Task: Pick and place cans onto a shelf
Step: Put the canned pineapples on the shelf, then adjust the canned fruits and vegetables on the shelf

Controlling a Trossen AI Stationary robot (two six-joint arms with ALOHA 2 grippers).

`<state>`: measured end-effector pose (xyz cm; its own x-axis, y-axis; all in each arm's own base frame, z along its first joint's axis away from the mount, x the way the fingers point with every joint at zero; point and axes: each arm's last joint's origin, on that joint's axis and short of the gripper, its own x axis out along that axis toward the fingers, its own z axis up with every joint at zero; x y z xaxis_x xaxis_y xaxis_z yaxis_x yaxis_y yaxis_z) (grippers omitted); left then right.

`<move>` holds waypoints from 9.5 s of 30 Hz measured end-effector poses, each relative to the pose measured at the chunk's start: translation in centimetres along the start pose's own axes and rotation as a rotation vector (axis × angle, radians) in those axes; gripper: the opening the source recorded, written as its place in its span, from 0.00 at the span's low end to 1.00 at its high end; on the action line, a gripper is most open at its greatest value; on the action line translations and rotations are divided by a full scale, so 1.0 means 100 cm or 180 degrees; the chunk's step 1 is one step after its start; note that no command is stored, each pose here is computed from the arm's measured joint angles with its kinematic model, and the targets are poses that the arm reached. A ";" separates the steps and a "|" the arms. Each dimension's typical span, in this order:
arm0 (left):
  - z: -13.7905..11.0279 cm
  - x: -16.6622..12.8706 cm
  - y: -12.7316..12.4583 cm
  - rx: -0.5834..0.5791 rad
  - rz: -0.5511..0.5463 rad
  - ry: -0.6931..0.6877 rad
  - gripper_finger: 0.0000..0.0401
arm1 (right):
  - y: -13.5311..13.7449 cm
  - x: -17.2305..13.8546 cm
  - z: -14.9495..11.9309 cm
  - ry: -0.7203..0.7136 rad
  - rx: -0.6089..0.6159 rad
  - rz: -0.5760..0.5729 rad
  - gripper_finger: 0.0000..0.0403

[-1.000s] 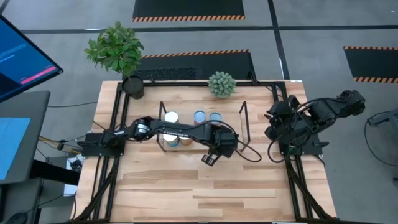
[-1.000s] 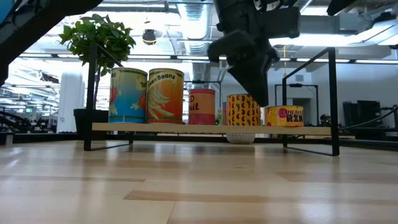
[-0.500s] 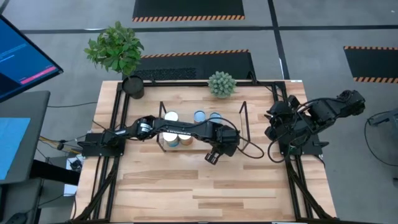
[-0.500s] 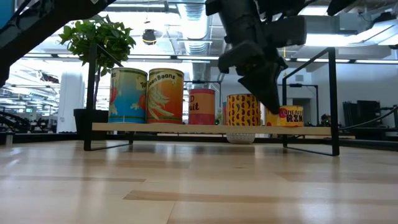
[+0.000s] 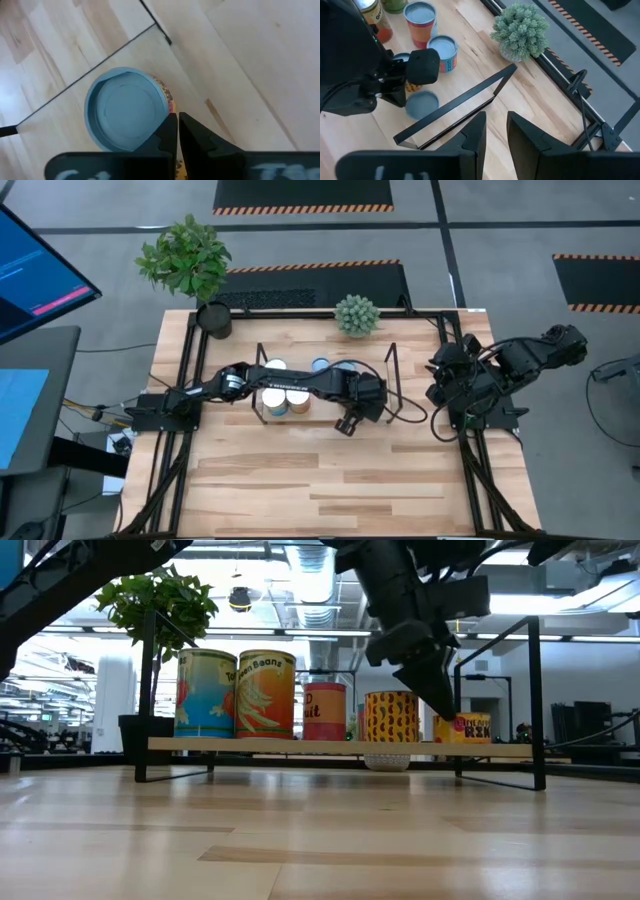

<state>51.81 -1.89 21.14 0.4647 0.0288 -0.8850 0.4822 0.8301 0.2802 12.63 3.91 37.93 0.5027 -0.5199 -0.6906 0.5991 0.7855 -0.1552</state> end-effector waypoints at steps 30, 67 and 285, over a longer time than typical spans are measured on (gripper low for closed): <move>-0.012 -0.225 0.007 -0.1188 0.0779 -0.0529 0.02 | 0.002 0.000 0.001 -0.0011 -0.0872 0.0078 0.25; -0.169 -0.338 -0.097 -0.2450 0.1122 -0.0969 0.02 | -0.006 -0.015 0.011 -0.1632 -0.0298 0.1262 0.25; -0.296 -0.220 -0.173 -0.2593 0.1004 -0.2304 0.02 | 0.168 0.255 0.113 0.0317 0.0173 0.0654 0.13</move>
<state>11.29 -0.37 24.72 0.9276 0.1917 -0.3206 -0.2366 0.9657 -0.1069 42.55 0.06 25.72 0.5553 -0.3131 -0.7704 0.5246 0.8507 0.0324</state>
